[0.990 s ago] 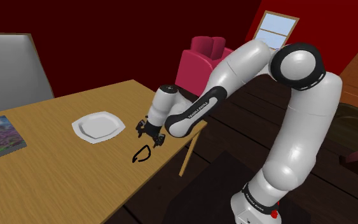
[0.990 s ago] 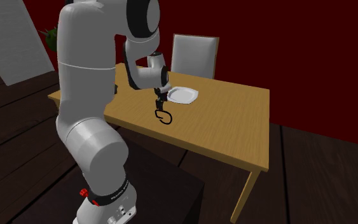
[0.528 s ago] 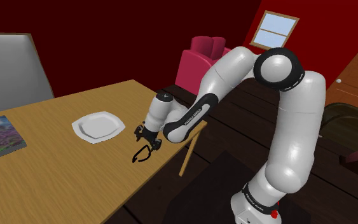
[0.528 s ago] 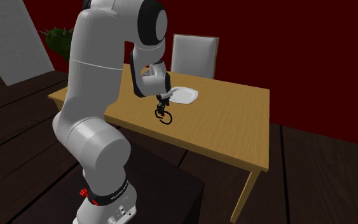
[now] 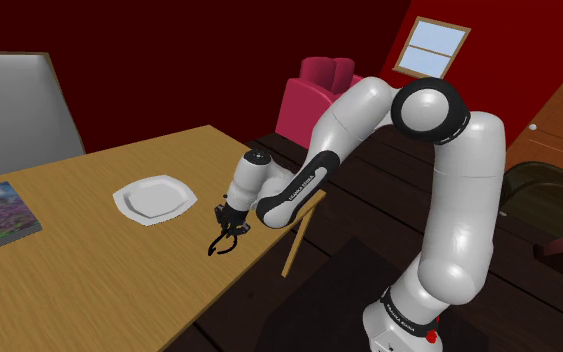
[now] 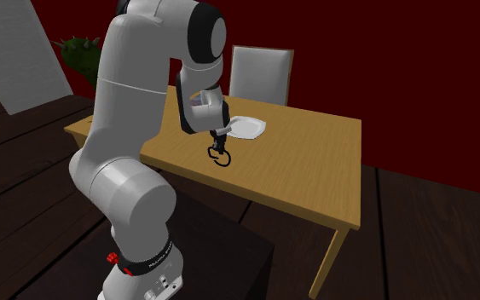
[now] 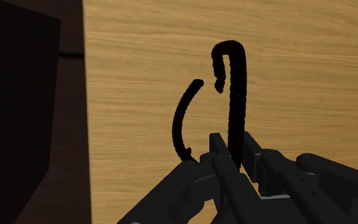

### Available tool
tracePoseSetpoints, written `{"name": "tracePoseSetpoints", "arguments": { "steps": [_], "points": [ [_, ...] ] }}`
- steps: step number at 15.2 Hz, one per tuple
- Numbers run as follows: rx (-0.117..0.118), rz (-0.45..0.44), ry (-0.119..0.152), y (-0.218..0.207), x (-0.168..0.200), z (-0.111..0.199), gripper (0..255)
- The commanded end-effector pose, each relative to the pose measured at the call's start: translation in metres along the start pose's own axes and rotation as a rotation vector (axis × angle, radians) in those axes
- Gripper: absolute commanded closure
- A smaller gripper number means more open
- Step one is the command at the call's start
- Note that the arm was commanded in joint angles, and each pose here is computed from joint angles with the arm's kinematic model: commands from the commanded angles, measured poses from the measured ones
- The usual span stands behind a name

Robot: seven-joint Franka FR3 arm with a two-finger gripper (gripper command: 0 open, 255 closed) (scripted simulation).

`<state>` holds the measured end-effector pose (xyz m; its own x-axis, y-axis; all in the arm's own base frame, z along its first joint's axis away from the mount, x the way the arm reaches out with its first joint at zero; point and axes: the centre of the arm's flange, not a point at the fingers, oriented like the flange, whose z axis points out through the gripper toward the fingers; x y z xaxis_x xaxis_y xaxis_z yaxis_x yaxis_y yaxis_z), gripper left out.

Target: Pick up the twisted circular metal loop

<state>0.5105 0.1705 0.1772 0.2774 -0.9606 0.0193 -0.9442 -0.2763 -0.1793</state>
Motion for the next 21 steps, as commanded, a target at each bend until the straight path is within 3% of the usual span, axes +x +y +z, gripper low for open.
{"name": "tracePoseSetpoints", "arguments": {
  "steps": [1,5,21],
  "points": [
    [0.0,0.0,0.0,0.0,0.0,0.0,255],
    [0.0,0.0,0.0,0.0,0.0,0.0,255],
    [0.0,0.0,0.0,-0.014,0.002,-0.079,255]
  ]
}}
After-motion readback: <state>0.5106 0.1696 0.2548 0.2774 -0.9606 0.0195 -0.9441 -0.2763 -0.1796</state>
